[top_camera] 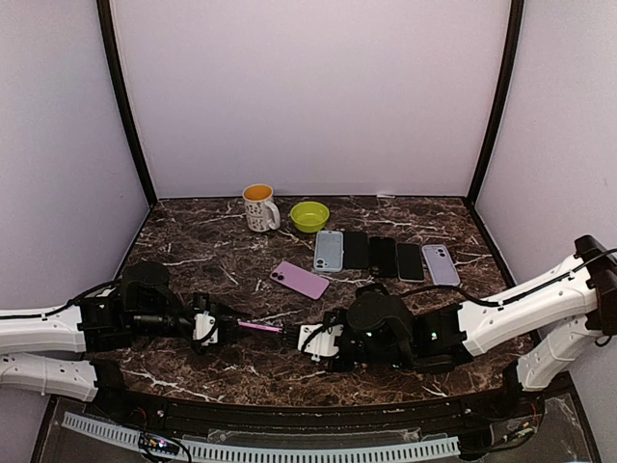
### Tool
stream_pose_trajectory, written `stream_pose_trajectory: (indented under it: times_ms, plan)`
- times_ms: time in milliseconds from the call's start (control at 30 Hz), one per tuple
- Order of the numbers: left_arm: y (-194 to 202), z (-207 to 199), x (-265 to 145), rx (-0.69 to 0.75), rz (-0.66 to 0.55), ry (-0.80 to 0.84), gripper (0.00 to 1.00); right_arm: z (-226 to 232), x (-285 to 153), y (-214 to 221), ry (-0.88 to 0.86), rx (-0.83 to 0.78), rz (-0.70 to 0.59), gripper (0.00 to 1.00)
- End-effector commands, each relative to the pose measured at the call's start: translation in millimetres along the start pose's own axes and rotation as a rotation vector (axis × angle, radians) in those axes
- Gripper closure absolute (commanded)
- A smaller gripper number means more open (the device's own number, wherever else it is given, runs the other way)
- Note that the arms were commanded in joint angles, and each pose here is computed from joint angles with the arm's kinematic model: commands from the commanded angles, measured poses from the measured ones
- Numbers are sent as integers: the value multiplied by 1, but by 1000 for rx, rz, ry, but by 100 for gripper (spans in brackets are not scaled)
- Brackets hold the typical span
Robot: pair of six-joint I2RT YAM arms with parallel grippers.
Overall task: Take the phone out of the phone case
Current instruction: Pass from the left arm to the right
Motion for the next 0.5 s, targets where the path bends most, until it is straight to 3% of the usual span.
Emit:
stream_pose_trajectory:
  times_ms: [0,100,167,467]
  plan:
    - [-19,18,-6,54,-89,-78,45,-11,-2,-6,116,100,-18,100]
    - [-19,19,-7,61,-90,-91,29,-11,-2,2,137,109,25,100]
    - [-21,20,-9,64,-95,-103,25,-12,-2,8,153,120,51,100]
    - [-22,23,-15,102,-103,-160,23,-24,18,41,279,154,172,100]
Point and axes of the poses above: each gripper's point midway between its finger pads, its own x axis out along the fingers, its own z axis along the line the jaws close on, y = z × x, the point moved 9 cm from there along -x, back along the fingers
